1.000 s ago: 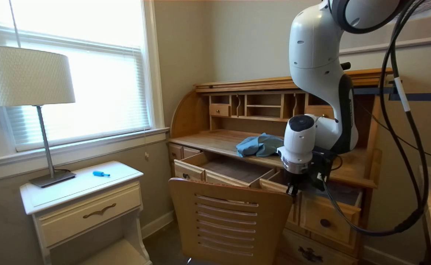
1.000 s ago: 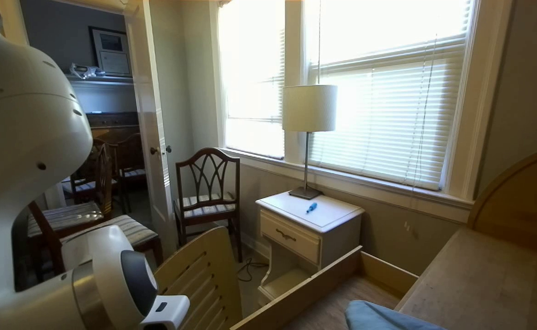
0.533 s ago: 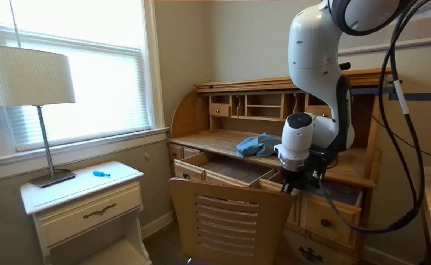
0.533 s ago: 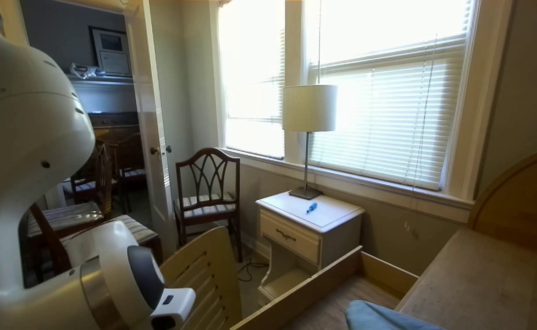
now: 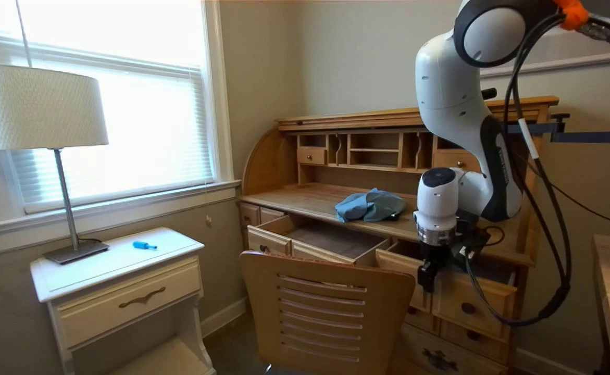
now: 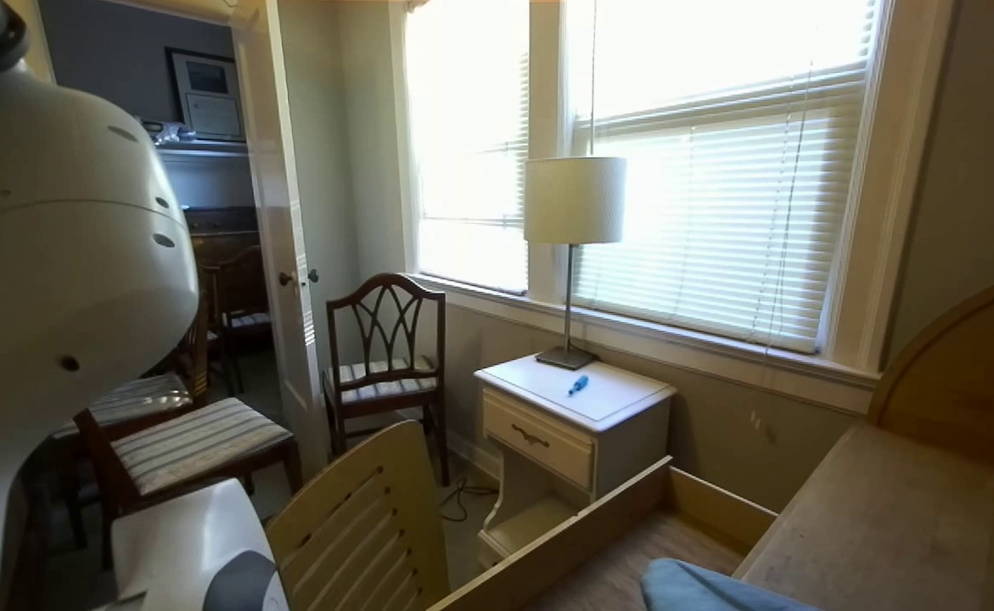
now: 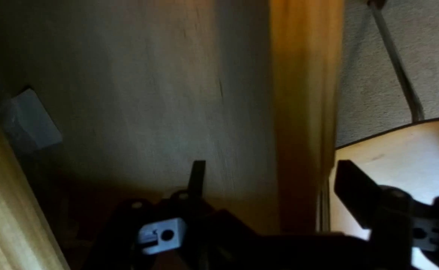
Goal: Open the topmost drawer on the right.
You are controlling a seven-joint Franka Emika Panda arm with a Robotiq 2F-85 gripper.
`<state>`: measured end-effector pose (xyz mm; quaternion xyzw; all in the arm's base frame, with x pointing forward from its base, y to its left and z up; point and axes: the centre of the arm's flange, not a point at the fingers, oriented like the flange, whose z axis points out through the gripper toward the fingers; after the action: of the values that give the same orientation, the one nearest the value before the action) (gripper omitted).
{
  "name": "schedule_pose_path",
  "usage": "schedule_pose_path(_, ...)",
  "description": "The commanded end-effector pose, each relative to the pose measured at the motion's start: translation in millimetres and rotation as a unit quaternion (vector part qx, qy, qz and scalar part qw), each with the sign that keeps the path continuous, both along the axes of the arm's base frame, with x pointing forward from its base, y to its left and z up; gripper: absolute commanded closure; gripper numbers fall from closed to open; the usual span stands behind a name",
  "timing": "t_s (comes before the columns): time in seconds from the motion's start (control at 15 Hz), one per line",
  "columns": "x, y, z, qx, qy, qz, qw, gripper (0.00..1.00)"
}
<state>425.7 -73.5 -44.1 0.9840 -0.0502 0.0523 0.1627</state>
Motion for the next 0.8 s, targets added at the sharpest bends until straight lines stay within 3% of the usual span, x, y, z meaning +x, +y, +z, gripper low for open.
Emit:
schedule_pose_path(0.0, -17, -30, -24, 0.009, 0.054, -0.042, 0.9976, 0.41)
schedule_pose_path(0.27, -21, -23, -16, 0.037, 0.058, -0.012, 0.9975, 0.71)
schedule_pose_path(0.53, -2, 6, 13, 0.015, 0.042, 0.040, 0.9982, 0.95)
schedule_pose_path(0.6, 0, 15, 19, 0.003, 0.042, 0.056, 0.9975, 0.98)
schedule_pose_path(0.73, 4, 28, 27, -0.010, 0.045, 0.086, 0.9952, 0.94)
